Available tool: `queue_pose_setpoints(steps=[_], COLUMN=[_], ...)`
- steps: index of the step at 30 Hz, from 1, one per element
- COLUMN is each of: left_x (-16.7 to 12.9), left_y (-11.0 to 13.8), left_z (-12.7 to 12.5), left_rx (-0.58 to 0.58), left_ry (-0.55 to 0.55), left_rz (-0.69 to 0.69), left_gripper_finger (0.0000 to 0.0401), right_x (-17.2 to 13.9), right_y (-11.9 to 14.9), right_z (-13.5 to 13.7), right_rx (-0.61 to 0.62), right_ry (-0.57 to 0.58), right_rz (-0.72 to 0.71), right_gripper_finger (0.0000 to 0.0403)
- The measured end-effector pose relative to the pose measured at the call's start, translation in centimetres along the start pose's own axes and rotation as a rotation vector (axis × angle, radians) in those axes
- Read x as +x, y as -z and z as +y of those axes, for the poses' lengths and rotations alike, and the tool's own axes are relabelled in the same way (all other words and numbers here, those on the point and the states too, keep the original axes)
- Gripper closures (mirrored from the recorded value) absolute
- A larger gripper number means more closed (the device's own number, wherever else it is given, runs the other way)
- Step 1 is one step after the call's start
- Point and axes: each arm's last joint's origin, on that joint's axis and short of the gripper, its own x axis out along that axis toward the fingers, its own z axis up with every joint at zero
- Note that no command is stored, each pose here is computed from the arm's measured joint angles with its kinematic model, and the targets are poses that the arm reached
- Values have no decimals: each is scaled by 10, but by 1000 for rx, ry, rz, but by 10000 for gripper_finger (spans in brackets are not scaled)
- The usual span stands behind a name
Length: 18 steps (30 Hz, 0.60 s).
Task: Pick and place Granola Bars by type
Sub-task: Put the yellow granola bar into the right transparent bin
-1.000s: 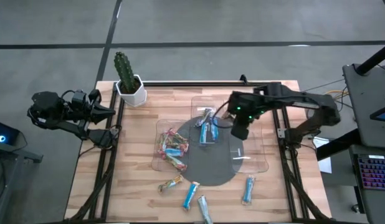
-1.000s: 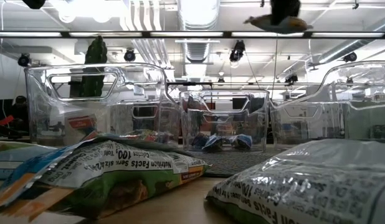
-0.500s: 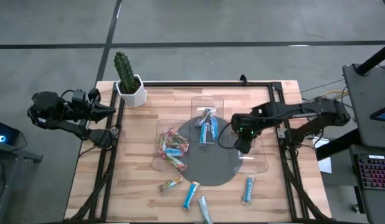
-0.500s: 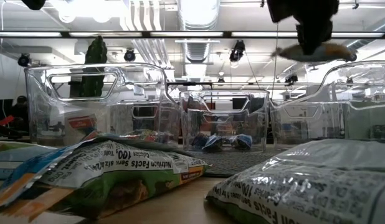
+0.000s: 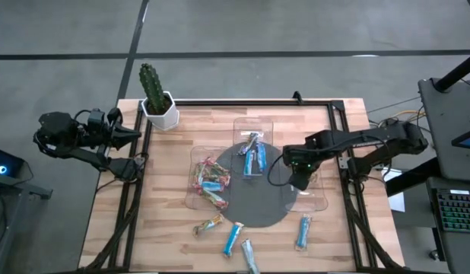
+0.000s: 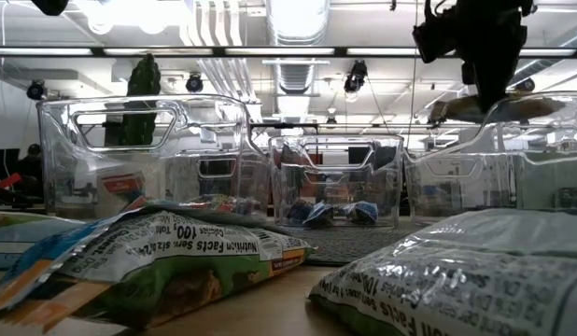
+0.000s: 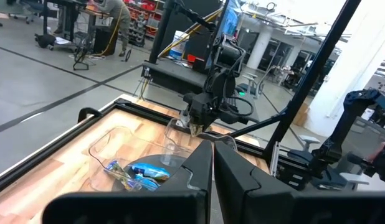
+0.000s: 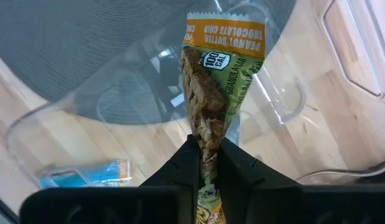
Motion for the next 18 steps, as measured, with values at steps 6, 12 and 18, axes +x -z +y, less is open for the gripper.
queue_pose_setpoints(steps=[6, 12, 18], left_x=[0, 0, 0], left_y=[0, 0, 0], left_z=[0, 0, 0], left_rx=[0, 0, -20], left_ry=[1, 1, 3], left_rz=[0, 1, 1], left_gripper_finger=[401, 401, 401], right_x=[6, 11, -6], right_y=[2, 3, -1], right_z=[-2, -5, 3], right_rx=[0, 24, -43], right_ry=[20, 53, 7], right_rz=[19, 17, -40], right_gripper_finger=[317, 245, 220])
